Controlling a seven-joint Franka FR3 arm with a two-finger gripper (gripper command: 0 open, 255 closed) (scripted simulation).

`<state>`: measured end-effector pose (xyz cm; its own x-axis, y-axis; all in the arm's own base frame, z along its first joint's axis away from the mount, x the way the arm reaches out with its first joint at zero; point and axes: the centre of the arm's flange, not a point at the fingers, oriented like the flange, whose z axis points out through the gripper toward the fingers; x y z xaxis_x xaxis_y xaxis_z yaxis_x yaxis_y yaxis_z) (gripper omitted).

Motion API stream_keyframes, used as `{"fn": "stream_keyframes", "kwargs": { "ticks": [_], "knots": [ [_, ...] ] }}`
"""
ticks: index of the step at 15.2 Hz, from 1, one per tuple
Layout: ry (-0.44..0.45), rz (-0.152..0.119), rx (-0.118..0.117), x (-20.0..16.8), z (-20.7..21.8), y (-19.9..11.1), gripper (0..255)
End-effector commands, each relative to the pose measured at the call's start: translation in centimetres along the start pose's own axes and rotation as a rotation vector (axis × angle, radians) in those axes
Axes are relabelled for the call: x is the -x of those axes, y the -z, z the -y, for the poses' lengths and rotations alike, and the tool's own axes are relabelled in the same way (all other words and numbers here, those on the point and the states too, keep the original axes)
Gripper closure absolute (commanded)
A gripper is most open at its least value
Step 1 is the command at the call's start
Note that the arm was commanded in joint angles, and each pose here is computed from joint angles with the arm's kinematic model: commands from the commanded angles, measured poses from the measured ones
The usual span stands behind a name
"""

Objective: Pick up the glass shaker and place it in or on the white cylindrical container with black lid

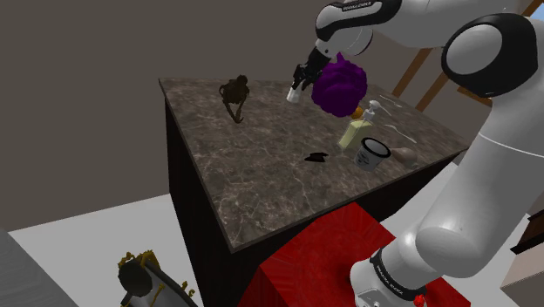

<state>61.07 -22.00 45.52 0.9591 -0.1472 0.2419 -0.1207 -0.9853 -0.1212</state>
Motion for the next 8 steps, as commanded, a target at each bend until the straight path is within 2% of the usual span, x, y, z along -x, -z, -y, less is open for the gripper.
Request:
{"fn": "stream_keyframes", "kwargs": {
  "ticks": [1,8],
  "knots": [
    [0.0,0.0,0.0,-0.2,0.0,1.1,255],
    [0.0,0.0,0.0,-1.1,0.5,4.6,255]
  ]
}}
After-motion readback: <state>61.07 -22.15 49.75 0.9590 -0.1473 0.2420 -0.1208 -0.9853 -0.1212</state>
